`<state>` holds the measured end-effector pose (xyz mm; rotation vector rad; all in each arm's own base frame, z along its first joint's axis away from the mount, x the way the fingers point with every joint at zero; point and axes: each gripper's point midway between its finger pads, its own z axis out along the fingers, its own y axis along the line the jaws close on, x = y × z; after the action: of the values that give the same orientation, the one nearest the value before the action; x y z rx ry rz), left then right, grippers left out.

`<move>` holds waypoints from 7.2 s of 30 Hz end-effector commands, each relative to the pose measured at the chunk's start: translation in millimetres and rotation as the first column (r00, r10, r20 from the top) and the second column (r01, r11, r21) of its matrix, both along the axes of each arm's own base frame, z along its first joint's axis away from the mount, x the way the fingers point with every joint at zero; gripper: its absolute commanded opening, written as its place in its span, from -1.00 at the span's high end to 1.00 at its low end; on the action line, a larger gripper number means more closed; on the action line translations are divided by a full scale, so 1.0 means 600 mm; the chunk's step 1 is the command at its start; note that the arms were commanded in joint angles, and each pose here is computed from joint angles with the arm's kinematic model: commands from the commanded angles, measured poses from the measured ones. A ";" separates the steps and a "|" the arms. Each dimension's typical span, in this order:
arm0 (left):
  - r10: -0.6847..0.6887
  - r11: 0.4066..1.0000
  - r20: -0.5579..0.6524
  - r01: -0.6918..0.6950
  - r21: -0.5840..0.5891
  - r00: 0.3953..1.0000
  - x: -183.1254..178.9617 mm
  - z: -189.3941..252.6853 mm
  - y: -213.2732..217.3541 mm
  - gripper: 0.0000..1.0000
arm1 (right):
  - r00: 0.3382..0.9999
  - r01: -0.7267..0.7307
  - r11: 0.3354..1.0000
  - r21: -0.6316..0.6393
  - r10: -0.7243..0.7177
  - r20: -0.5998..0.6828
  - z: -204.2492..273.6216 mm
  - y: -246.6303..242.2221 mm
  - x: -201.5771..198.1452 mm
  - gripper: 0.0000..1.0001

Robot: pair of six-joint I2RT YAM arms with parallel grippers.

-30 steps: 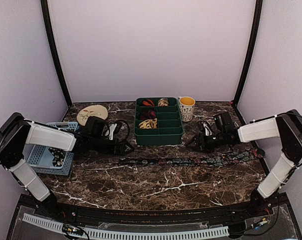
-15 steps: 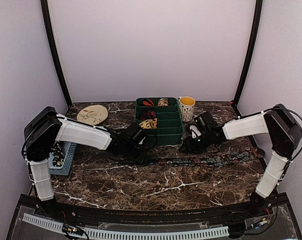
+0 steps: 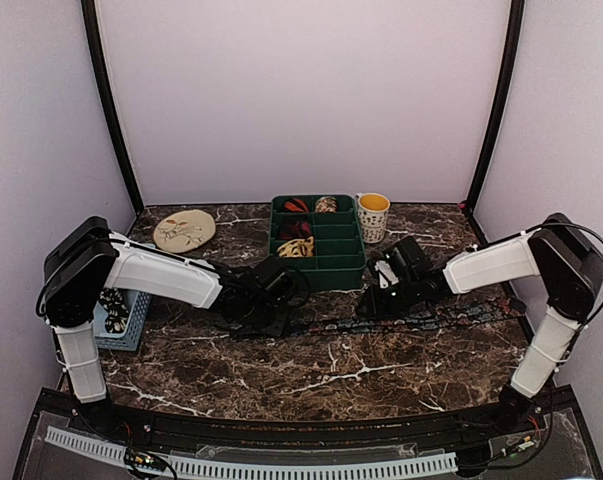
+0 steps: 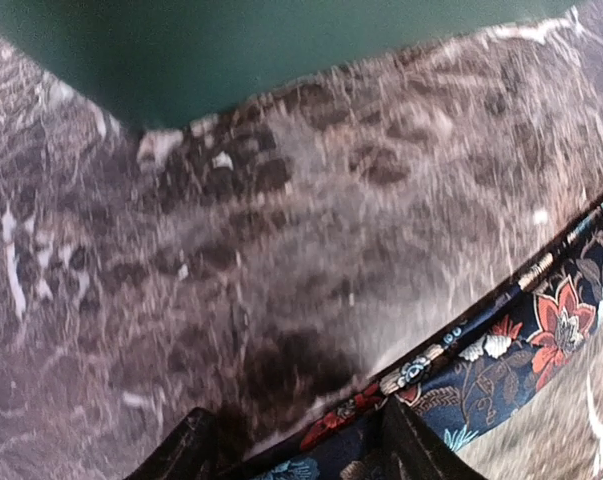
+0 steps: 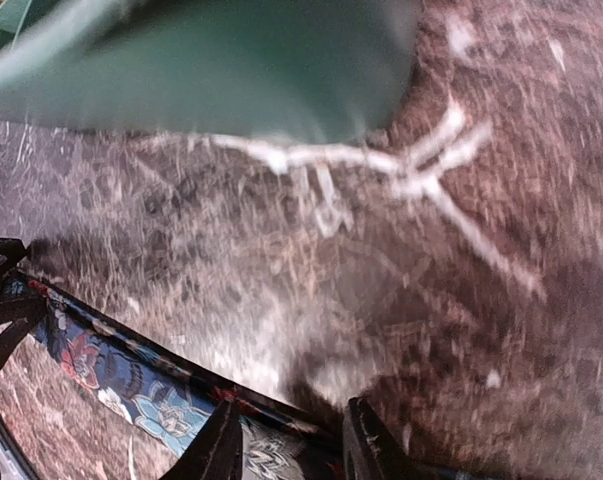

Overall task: Roll the ties
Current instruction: Smooth out the tie at the center of the board, then pick up the tie from the center of the board, then pass from the left arm to the right, then roll the tie at the center of the board.

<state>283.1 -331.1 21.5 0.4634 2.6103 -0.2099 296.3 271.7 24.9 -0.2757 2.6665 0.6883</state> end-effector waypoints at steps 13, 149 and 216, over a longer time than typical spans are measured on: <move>-0.004 0.984 0.021 0.008 -0.180 1.000 -0.010 0.083 0.064 -0.39 | 0.998 0.004 0.999 -0.051 -0.007 -0.062 0.012 -0.037 -0.050 0.28; -0.168 0.666 0.099 0.187 -0.722 0.981 -0.076 0.169 0.005 1.00 | 0.959 -0.257 0.910 0.326 0.281 -0.030 0.108 0.202 -0.075 0.26; -0.524 0.640 0.616 0.749 -0.170 0.588 -0.064 0.183 -0.024 -0.98 | 0.946 -0.239 0.930 0.281 0.288 -0.148 0.017 0.176 -0.079 1.00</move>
<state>245.0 -327.5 124.4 0.8918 1.8032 -0.8387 245.8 371.6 29.5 -0.4809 2.7268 1.1942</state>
